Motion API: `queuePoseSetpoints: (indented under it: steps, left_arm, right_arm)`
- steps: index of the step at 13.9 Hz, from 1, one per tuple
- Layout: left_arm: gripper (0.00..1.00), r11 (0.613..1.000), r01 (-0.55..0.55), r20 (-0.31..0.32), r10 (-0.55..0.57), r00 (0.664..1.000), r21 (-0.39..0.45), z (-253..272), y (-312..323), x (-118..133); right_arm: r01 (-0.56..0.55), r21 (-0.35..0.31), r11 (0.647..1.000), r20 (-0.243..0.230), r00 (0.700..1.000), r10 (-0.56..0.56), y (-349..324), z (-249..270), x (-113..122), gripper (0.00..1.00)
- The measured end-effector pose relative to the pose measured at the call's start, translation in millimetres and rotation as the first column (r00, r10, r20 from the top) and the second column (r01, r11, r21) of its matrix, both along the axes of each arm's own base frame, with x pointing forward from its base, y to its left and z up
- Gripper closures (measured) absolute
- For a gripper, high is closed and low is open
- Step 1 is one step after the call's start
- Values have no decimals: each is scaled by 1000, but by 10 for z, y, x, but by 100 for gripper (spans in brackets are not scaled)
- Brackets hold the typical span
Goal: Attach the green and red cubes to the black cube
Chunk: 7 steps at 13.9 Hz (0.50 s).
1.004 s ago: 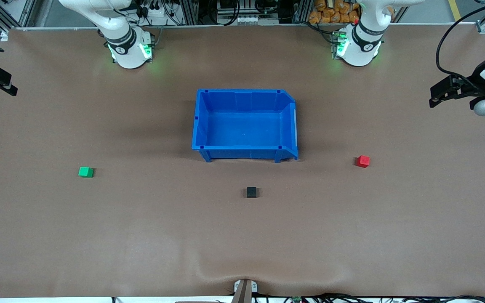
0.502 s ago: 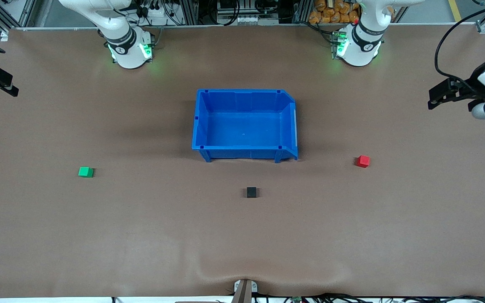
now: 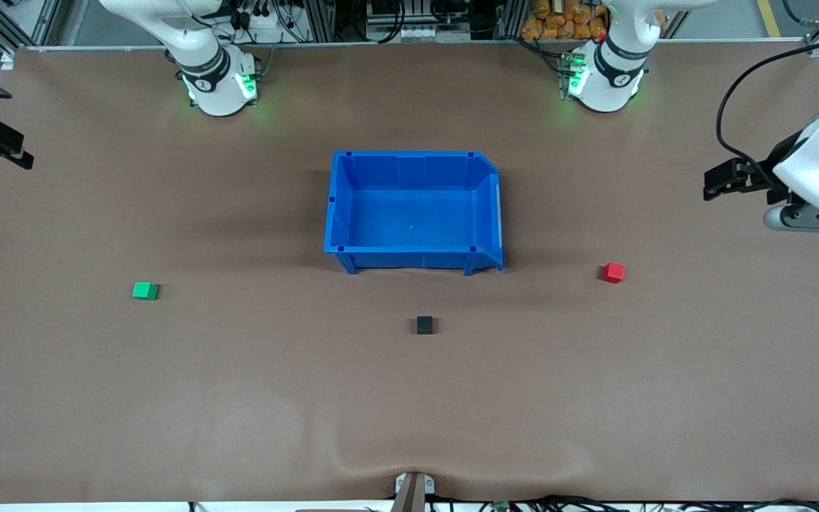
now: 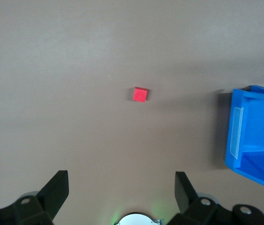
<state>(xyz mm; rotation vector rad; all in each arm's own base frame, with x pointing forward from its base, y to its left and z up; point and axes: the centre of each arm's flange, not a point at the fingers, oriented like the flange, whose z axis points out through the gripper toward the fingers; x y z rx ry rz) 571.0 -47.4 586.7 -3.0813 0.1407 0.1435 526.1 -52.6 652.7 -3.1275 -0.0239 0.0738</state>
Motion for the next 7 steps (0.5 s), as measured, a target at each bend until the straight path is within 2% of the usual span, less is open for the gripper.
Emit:
queuePoseSetpoints:
  steps: [7]
  left_arm:
    - [0, 1000, 9, 0, -9, 1000, -2, -451, -31, 50]
  right_arm:
    - [-2, 1, 1000, -67, 998, 2, 15, -359, 193, 0]
